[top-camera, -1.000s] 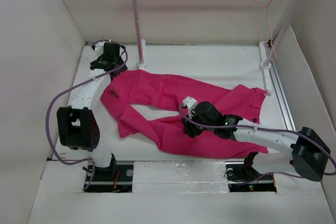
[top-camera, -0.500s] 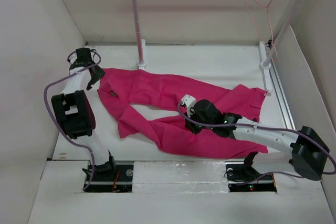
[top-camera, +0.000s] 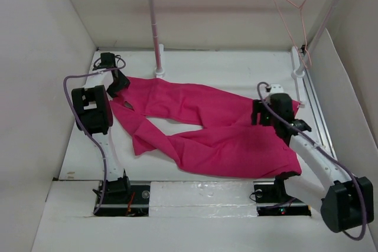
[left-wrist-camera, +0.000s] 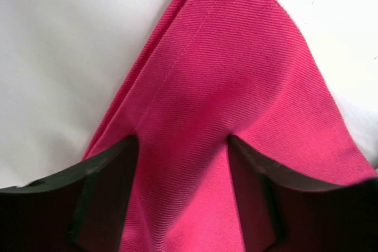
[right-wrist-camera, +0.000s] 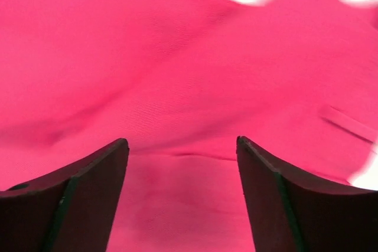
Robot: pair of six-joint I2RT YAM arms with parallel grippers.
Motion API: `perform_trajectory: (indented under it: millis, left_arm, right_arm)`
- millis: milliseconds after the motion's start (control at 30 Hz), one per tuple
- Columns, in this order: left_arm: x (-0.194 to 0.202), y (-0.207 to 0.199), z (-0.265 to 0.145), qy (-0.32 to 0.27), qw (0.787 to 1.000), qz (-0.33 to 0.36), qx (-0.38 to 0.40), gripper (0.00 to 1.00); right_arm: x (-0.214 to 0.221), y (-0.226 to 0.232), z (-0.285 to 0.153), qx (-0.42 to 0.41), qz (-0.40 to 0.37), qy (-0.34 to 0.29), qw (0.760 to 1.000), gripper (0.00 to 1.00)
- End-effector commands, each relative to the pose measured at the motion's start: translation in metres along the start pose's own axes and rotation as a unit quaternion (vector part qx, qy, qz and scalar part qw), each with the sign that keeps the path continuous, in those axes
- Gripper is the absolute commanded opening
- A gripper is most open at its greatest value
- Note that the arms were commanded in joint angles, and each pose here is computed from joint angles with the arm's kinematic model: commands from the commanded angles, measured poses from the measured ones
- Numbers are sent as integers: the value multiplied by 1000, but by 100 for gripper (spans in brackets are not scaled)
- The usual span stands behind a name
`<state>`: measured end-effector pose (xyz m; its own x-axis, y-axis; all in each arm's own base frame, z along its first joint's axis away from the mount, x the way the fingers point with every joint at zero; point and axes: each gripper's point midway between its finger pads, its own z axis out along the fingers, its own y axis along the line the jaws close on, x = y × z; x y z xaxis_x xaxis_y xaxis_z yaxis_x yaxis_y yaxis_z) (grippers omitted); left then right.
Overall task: Place the trousers on the hanger
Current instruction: Fold the trousers
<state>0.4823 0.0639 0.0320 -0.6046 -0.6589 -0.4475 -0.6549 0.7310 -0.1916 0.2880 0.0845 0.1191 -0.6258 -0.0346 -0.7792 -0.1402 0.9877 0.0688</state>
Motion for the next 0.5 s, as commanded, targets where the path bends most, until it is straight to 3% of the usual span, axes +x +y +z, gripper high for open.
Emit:
perform_trajectory:
  millis: [0,67,100,200,267,300,333,467]
  left_arm:
    - [12,16,8,17,1000,7,-24,54]
    - [15,18,10,18,1000,3,-25,48]
    - [17,16,10,20,1000,2,-20,39]
    - [19,14,11,20,1000,-6,-13,16]
    - [21,12,12,24,1000,-13,-8,5]
    - [21,12,13,24,1000,-15,-7,0]
    - [21,12,12,20,1000,-20,-7,0]
    - [15,14,8,6,999,-28,-15,0]
  right_arm:
    - [-10,-69,-1,84,59,-7,995,81]
    - [-10,-100,3,105,88,-6,990,82]
    - [-6,-138,-1,147,124,-10,981,83]
    - [8,-174,11,127,175,0,976,84]
    - [7,-201,13,122,193,-10,974,85]
    - [19,-208,24,113,191,14,975,85]
    - [23,-211,42,75,195,22,978,85]
    - [26,-209,57,46,218,17,975,85]
